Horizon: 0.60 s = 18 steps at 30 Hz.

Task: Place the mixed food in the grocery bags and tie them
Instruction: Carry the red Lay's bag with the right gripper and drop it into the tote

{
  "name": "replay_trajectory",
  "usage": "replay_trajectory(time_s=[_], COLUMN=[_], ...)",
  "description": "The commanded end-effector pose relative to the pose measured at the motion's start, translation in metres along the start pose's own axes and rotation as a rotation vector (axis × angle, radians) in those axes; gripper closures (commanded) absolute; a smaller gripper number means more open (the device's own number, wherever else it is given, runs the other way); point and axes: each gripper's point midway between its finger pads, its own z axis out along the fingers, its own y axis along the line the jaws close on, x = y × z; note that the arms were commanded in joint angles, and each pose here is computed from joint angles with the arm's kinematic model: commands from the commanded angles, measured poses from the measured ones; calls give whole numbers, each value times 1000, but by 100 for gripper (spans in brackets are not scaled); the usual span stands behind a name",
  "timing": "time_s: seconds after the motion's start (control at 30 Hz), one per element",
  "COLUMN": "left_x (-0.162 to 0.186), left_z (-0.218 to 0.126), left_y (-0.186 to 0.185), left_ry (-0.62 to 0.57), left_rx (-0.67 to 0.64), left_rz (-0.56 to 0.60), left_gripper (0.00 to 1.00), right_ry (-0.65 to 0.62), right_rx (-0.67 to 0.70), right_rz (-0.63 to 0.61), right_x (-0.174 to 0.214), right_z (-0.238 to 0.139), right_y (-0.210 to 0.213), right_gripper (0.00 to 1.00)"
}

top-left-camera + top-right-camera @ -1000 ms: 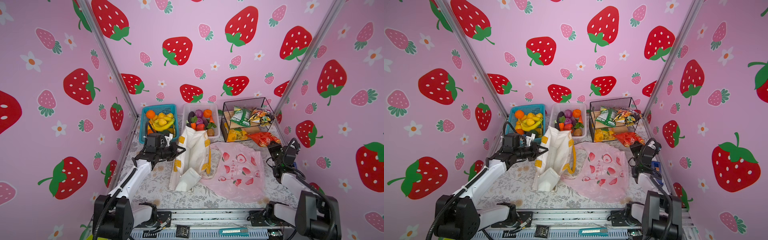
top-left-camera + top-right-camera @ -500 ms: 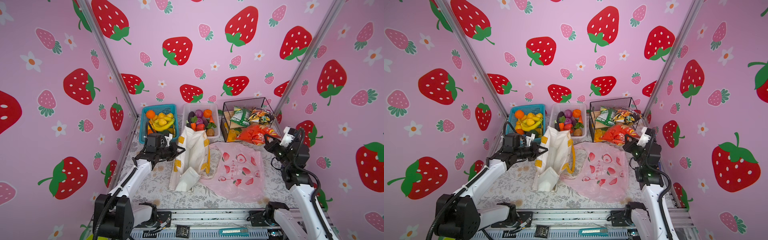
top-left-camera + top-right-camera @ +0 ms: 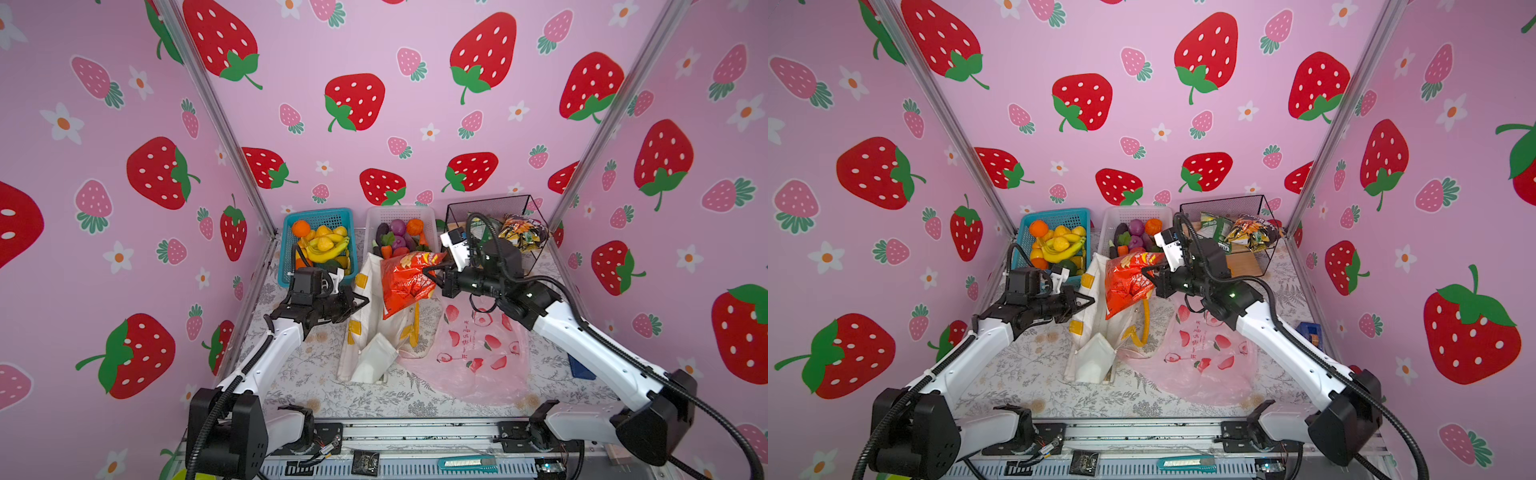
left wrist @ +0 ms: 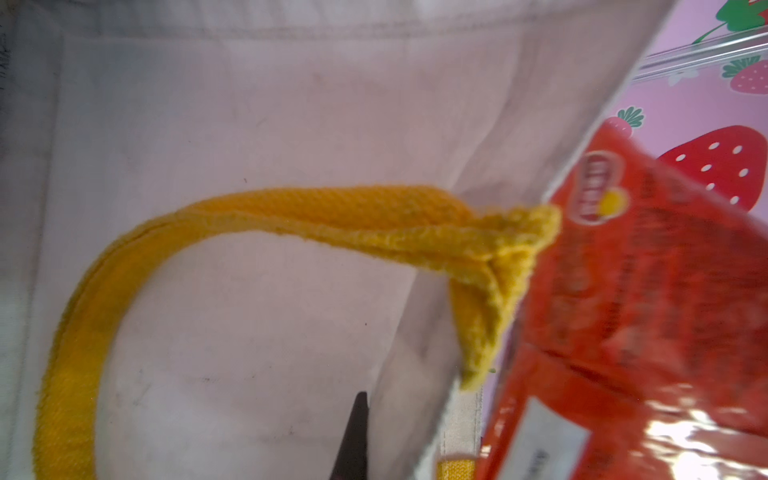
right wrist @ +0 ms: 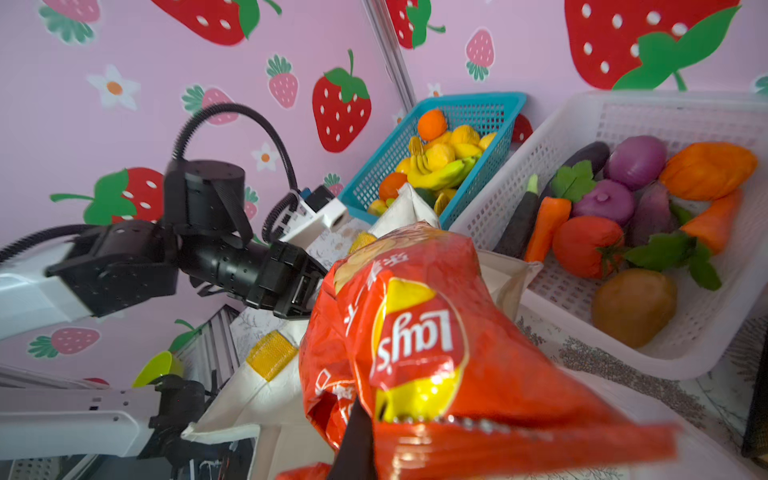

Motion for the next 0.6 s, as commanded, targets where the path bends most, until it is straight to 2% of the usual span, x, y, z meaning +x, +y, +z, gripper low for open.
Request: replay_trajectory(time_s=[0.0,0.07,0.2,0.33,0.43,0.57], left_x=[-4,-3,-3,-9,-14,-21], left_z=[-7,-8,-15,-25,-30,-37], left_y=[-8,-10,-12,-10,-10,-8], left_ry=[-18,-14,-18,-44,-60,-74], left_rx=[0,2,-30,-97,-137,-188], left_rz=[25,25,48,98,133,173], left_gripper=[100,96,75,67,69,86], right_ry=[101,143,240,249,253,258], right_rx=[110,138,136,139,128,167], right_rz=[-73,-100,-128,-137,-135,-133], right_x=[17,25,43,44,45,49], right_z=[12,26,53,66,78,99], right_y=[-16,-18,-12,-10,-6,-7], right_gripper=[100,100,100,100,100,100])
